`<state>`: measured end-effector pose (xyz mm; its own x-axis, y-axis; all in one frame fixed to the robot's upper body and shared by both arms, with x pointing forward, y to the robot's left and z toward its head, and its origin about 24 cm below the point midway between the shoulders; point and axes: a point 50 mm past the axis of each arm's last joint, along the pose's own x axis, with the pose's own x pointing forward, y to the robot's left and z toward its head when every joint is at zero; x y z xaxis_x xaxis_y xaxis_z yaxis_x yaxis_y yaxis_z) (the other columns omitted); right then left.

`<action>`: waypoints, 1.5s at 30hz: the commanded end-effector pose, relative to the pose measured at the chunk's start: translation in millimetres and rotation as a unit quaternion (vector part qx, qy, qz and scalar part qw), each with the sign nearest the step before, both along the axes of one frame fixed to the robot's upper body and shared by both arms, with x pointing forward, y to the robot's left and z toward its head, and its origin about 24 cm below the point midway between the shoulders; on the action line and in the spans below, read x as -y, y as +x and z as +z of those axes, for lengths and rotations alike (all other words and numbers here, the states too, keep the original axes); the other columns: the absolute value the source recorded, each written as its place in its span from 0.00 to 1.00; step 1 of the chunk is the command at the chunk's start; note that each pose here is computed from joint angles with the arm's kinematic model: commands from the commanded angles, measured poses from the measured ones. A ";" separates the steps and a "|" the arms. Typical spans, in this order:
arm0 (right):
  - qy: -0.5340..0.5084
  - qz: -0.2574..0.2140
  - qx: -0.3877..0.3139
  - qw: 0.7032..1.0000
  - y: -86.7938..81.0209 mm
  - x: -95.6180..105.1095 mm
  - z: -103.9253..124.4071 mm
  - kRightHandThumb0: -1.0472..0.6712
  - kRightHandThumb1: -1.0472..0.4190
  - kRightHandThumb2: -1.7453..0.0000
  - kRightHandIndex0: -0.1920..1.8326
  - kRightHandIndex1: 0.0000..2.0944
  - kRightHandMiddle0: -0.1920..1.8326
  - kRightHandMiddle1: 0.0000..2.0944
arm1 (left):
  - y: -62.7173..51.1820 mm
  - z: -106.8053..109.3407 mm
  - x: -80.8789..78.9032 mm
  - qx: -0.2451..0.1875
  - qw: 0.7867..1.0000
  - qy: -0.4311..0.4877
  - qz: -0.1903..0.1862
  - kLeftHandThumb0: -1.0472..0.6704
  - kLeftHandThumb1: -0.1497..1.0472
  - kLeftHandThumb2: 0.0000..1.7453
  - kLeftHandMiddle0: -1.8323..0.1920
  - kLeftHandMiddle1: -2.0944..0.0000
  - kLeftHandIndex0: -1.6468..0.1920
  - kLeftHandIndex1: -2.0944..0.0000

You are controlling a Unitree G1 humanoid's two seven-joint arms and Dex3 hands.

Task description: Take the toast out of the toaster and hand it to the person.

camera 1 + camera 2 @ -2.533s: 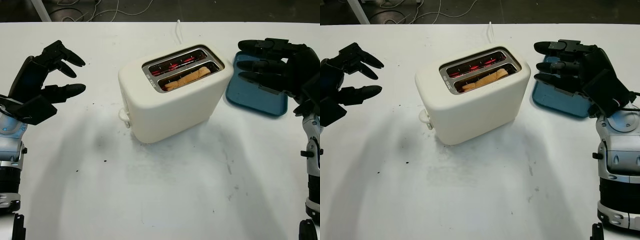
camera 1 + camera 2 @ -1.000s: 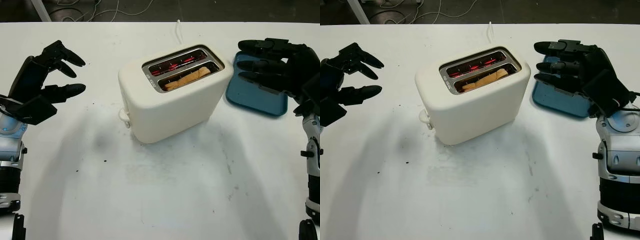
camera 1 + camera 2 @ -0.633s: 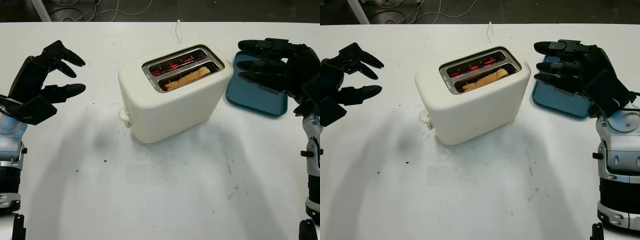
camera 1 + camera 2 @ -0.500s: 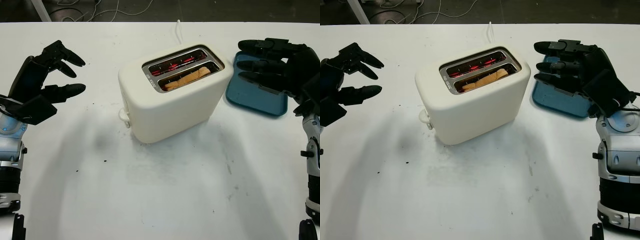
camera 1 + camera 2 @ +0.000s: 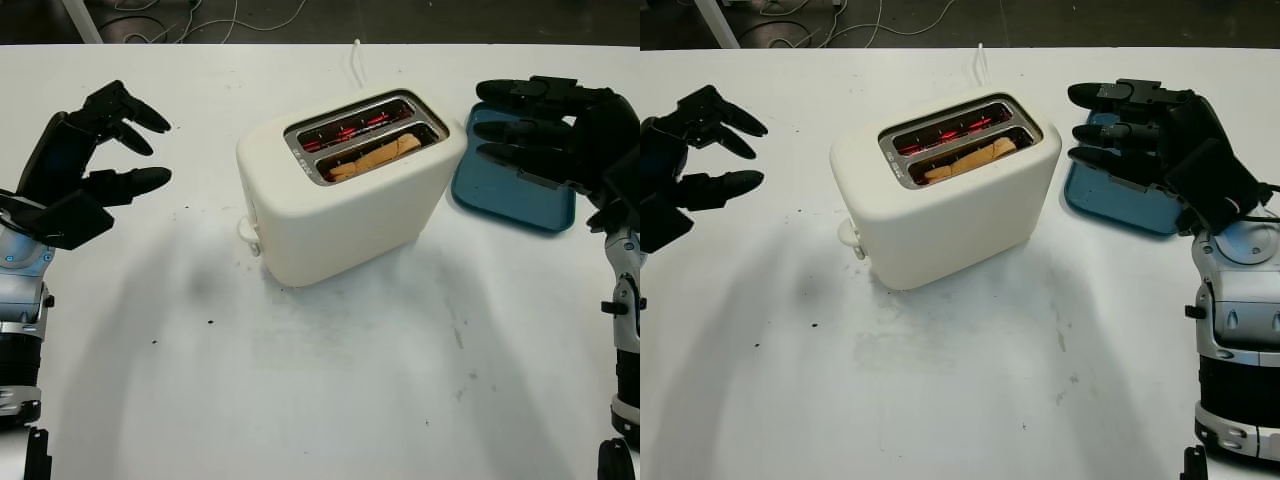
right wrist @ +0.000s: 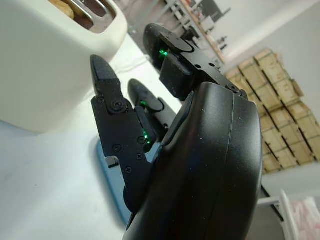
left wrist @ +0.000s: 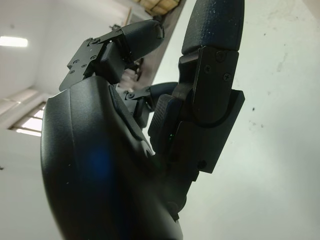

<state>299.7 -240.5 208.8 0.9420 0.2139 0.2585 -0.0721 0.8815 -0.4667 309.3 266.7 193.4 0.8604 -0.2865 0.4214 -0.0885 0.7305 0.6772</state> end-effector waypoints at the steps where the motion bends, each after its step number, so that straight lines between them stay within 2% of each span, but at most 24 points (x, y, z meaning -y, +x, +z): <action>1: -0.004 0.003 0.006 1.000 -1.1 0.1 1.9 0.46 0.16 1.00 0.54 0.01 0.49 0.00 | -2.2 -2.3 -1.5 0.004 1.000 -0.006 0.001 0.00 0.89 0.15 0.70 0.33 0.74 0.37; 45: 0.004 0.004 0.004 1.000 -1.5 0.1 0.0 0.46 0.16 1.00 0.53 0.01 0.49 0.00 | -2.6 -2.6 -1.4 0.003 1.000 -0.006 0.002 0.00 0.89 0.15 0.70 0.33 0.74 0.38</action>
